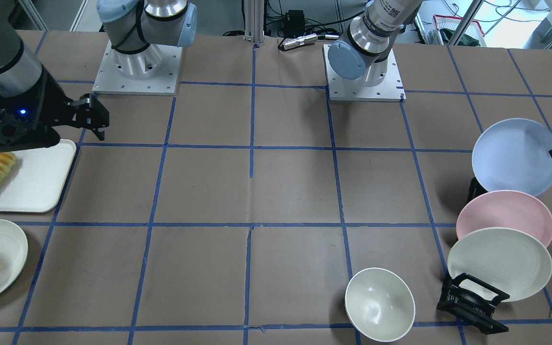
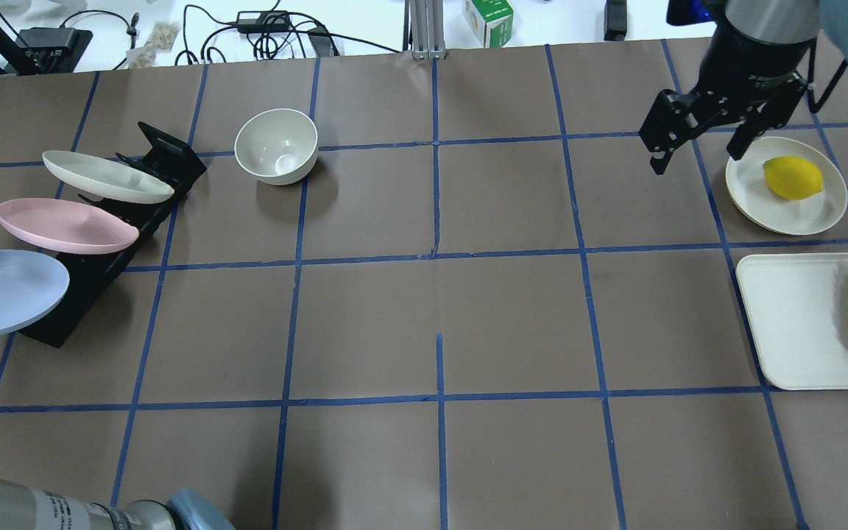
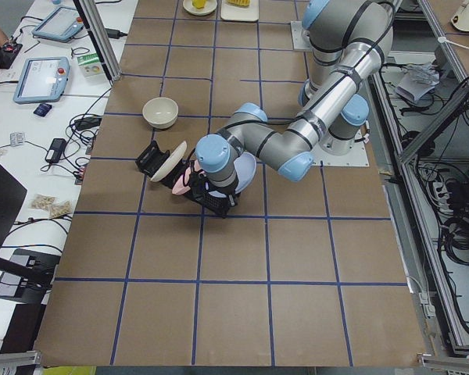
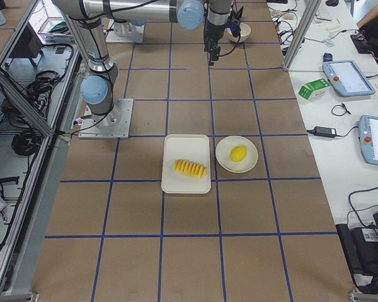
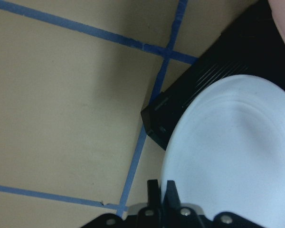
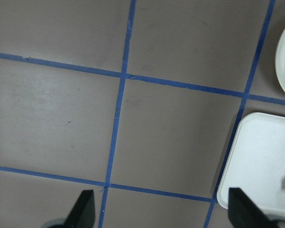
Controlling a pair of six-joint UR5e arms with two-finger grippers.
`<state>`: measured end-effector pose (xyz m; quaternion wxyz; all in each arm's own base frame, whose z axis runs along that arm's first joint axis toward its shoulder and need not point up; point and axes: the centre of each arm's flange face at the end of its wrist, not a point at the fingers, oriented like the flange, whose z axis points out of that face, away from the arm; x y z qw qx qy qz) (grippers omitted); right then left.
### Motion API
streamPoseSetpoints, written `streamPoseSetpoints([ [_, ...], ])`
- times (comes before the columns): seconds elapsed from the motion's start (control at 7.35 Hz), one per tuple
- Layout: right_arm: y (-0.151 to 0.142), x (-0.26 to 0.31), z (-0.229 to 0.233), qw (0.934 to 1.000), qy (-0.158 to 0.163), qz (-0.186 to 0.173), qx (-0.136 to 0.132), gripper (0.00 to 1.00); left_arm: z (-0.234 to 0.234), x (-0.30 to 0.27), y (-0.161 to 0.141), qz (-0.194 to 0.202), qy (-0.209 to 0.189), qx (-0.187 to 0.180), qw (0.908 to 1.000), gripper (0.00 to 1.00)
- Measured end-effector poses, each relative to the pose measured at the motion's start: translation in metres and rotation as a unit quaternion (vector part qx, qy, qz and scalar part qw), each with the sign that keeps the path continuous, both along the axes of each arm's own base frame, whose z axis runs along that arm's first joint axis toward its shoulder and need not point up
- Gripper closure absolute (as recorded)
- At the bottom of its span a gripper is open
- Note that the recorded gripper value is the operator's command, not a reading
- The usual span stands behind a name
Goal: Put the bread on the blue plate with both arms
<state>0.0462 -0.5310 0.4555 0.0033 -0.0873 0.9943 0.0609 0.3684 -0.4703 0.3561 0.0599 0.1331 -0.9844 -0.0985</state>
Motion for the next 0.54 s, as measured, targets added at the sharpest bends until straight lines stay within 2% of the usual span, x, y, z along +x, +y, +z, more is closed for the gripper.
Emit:
streamPoseSetpoints([
  [0.27,0.004,-0.088,-0.043,0.9999,-0.011,-0.001,0.005,0.0,0.036,-0.019,0.017,0.0,0.019,0.025,0.9995,1.0],
  [0.41,0.013,-0.133,-0.072,0.9999,-0.014,-0.008,-0.001,0.0,0.053,-0.033,0.025,0.0,0.029,0.033,0.999,1.0],
  [0.54,0.025,-0.176,-0.1,0.9997,-0.009,-0.012,-0.021,0.0,0.073,-0.054,0.028,0.001,0.031,0.029,0.9991,1.0],
])
